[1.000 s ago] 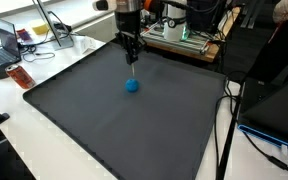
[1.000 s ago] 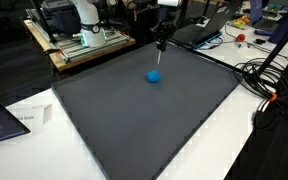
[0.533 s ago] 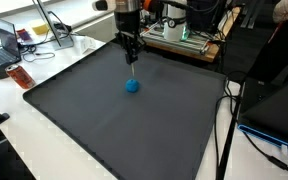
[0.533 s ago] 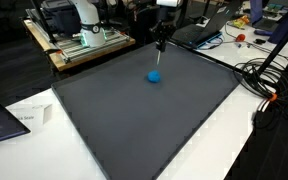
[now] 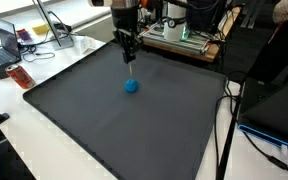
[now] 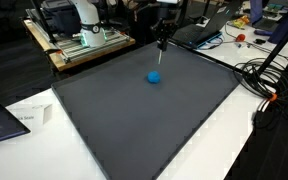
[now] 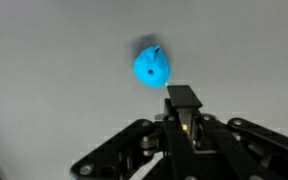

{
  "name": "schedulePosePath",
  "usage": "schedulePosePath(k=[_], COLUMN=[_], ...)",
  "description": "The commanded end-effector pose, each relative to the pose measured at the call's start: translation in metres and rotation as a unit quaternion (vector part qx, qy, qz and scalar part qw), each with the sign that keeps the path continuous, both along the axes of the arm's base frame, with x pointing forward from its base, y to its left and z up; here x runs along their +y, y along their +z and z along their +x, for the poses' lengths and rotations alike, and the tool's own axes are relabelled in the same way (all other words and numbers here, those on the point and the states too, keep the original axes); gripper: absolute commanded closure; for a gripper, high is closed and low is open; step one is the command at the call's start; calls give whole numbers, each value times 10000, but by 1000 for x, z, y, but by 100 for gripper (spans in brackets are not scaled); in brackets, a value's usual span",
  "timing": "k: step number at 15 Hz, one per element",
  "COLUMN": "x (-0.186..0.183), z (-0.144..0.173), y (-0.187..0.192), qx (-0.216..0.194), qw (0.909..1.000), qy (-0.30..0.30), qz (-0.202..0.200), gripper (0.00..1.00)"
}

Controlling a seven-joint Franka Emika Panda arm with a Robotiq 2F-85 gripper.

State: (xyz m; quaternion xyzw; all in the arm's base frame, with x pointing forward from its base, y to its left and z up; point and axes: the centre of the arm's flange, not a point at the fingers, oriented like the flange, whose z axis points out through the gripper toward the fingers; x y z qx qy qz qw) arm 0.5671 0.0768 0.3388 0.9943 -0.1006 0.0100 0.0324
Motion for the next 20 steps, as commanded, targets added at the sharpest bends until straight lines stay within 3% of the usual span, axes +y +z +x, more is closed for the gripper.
schedulePosePath(k=[1, 8, 20], x=[-4, -39, -97], z=[20, 52, 79], y=[9, 1, -42], qx=[3, 180, 709], qw=[9995, 9975, 9835], qy=[-284, -679, -1253], qz=[-137, 120, 1095], gripper=[97, 97, 97])
